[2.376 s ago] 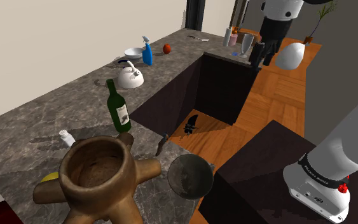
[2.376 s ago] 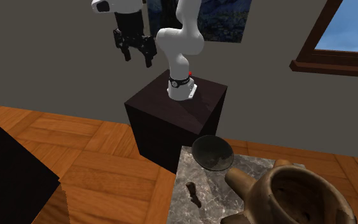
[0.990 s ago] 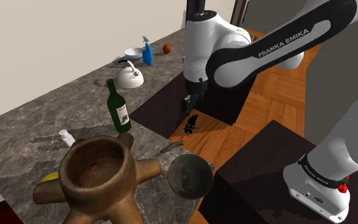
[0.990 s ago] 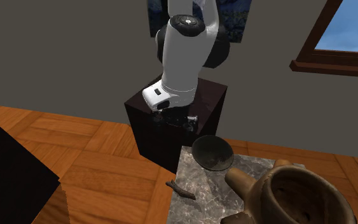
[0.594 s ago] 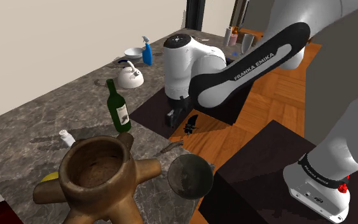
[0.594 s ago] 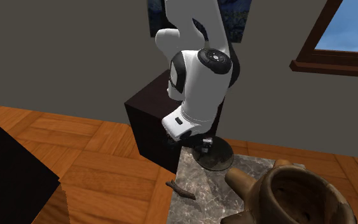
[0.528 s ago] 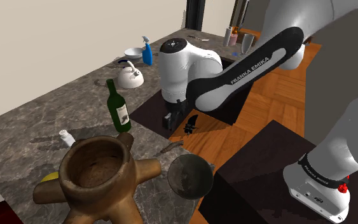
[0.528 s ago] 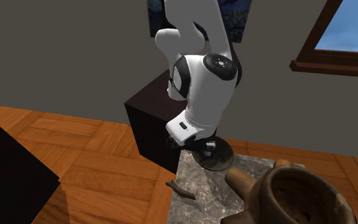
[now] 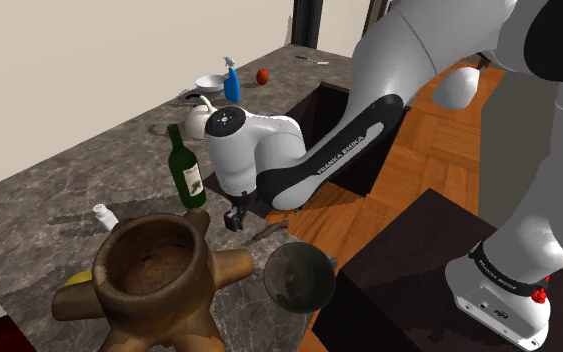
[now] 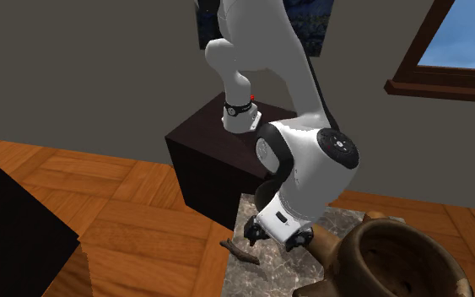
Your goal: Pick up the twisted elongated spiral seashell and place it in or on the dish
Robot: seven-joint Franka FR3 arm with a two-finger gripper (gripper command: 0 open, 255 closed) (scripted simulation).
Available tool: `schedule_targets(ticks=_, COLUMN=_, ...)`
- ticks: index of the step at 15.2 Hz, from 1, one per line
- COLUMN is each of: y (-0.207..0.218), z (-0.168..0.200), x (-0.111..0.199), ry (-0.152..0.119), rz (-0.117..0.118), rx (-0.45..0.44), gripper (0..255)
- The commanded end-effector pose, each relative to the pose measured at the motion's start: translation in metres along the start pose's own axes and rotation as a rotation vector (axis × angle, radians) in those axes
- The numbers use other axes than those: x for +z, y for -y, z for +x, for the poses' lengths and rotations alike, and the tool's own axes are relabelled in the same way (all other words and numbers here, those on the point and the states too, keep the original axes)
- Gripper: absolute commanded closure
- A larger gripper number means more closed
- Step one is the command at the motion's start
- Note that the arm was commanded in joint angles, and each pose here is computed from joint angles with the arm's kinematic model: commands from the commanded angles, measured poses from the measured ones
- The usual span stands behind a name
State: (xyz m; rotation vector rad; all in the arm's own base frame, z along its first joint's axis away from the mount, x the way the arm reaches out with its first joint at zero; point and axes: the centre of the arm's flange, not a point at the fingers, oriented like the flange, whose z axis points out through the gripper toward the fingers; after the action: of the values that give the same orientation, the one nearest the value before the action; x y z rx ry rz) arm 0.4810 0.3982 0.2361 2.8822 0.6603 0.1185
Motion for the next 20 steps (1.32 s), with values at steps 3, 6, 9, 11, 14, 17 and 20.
schedule_targets(ticks=3, y=0.014, z=0.009, x=0.023, ry=-0.006, rz=-0.008, rx=-0.019, gripper=0)
schedule_targets(ticks=6, y=0.013, z=0.009, x=0.039, ry=-0.006, rz=-0.008, rx=-0.019, gripper=0)
schedule_targets(ticks=9, y=0.013, z=0.009, x=0.052, ry=-0.006, rz=-0.008, rx=-0.019, gripper=0)
schedule_targets(ticks=11, y=0.013, z=0.009, x=0.052, ry=-0.006, rz=-0.008, rx=-0.019, gripper=0)
schedule_targets(ticks=14, y=0.013, z=0.009, x=0.052, ry=-0.006, rz=-0.008, rx=-0.019, gripper=0)
schedule_targets(ticks=17, y=0.013, z=0.009, x=0.052, ry=-0.006, rz=-0.008, rx=-0.019, gripper=255)
schedule_targets(ticks=20, y=0.013, z=0.009, x=0.052, ry=-0.006, rz=-0.008, rx=-0.019, gripper=255)
